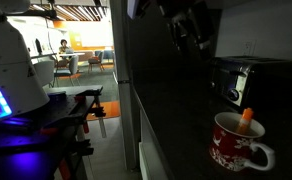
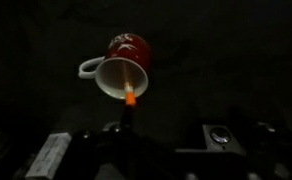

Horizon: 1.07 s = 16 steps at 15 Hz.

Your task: Pick up the pen from the mug cup and put it on the countertop.

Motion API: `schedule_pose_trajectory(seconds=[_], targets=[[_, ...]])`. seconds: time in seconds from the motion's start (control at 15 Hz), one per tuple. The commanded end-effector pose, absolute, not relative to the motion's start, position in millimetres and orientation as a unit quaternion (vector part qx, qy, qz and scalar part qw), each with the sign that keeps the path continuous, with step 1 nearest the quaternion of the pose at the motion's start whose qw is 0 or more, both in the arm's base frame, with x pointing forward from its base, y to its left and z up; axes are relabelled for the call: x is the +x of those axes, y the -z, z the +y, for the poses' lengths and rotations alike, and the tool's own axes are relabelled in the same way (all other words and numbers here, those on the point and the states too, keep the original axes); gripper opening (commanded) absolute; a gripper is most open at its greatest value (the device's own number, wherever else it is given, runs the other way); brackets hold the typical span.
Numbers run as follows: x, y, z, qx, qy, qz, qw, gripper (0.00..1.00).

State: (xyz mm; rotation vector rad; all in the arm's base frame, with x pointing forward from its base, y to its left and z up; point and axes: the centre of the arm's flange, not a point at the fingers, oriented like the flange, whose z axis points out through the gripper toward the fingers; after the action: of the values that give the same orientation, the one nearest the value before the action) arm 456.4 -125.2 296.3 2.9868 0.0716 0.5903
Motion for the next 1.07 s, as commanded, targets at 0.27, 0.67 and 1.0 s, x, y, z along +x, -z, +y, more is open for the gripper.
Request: schedule_pose_trajectory(seconds=[0.27,0.67,1.0], targets=[[508.1,-264.8,-156.5,0.985,-0.169,0.011,0.042,1.00],[519.8,-252.5,-167.4,0.986,-0.159,0.005,0.044,1.00],[517.1,-226.0,-186.3,0.998,-0.034,0.016,0.041,1.00]])
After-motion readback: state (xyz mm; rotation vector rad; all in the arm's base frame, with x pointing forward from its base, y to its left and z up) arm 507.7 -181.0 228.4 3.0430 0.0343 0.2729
